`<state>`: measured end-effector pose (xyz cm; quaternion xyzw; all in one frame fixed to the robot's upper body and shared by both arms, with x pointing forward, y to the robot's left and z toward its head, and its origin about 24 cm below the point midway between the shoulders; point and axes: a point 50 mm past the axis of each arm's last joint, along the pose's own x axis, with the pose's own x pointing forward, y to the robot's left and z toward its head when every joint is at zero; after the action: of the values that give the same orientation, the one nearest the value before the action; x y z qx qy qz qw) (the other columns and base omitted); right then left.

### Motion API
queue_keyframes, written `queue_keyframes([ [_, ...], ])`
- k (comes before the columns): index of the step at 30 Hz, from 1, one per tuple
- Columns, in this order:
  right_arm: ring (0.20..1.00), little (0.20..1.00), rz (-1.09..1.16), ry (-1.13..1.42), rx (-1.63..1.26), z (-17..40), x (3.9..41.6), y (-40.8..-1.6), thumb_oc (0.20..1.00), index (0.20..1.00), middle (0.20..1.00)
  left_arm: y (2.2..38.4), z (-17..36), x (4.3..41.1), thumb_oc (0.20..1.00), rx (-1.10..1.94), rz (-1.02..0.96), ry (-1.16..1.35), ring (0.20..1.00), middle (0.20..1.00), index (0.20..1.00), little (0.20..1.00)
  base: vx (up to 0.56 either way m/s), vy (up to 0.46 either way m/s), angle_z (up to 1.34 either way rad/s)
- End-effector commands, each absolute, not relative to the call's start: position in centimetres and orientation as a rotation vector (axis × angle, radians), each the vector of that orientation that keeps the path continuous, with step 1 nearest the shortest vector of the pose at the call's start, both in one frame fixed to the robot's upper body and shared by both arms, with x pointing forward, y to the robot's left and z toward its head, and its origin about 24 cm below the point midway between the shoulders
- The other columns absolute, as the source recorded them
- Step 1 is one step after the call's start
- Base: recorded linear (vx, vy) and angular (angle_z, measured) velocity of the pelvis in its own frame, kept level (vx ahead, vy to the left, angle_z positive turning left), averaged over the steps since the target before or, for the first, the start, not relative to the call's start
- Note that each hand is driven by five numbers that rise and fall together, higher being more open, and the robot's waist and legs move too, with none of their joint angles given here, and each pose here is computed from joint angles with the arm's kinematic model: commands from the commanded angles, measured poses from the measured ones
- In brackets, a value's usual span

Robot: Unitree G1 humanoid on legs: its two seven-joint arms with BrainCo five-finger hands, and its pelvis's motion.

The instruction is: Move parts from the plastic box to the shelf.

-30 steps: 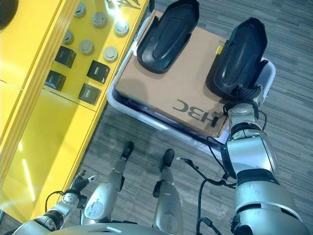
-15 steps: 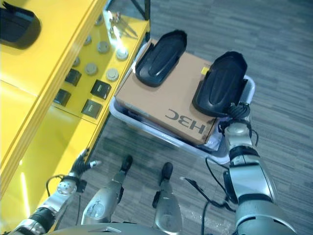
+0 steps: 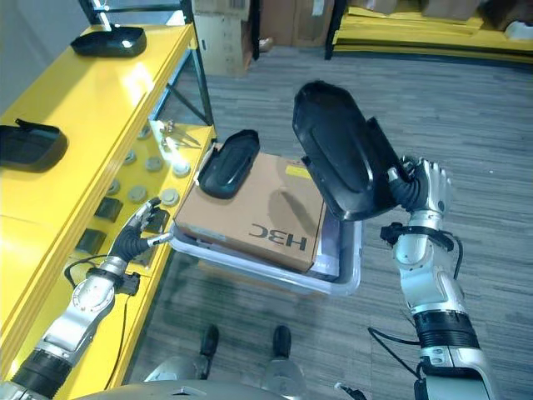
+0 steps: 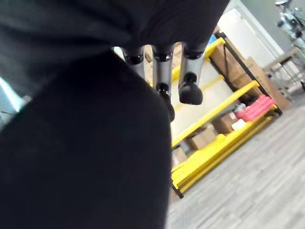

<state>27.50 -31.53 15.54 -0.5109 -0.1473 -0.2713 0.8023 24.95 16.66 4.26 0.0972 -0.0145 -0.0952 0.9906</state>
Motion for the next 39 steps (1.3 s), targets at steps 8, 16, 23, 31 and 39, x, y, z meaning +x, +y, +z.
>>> queue_keyframes([
  [8,0.2,0.2,-0.339,-0.839,-1.168,22.6,28.0,-22.6,0.2,0.2,0.2,10.7,4.7,25.9,1.0,-0.478,-0.376,0.109,1.0,1.0,1.0,1.0,0.01,-0.014,0.0],
  [16,0.2,0.2,-0.138,-0.858,-1.109,21.3,28.7,-18.8,0.2,0.2,0.2,8.5,6.5,25.9,1.0,-0.522,-0.515,0.083,1.0,1.0,1.0,1.0,0.0,0.0,0.0],
  [23,0.2,0.2,0.039,-0.824,-1.084,19.8,29.9,-15.7,0.2,0.2,0.2,7.2,8.1,26.0,1.0,-0.503,-0.602,0.029,1.0,1.0,1.0,1.0,0.0,0.0,0.0],
  [31,0.2,0.2,0.249,-0.837,-0.979,19.3,29.7,-12.2,0.2,0.2,0.2,7.3,7.8,26.6,1.0,-0.438,-0.57,0.022,1.0,1.0,1.0,1.0,0.0,0.0,0.0],
  [39,0.2,0.2,0.473,-0.809,-0.832,17.7,27.6,-9.3,0.2,0.2,0.2,9.2,8.0,28.2,1.0,-0.445,-0.352,-0.029,1.0,1.0,1.0,1.0,0.0,0.0,0.0],
])
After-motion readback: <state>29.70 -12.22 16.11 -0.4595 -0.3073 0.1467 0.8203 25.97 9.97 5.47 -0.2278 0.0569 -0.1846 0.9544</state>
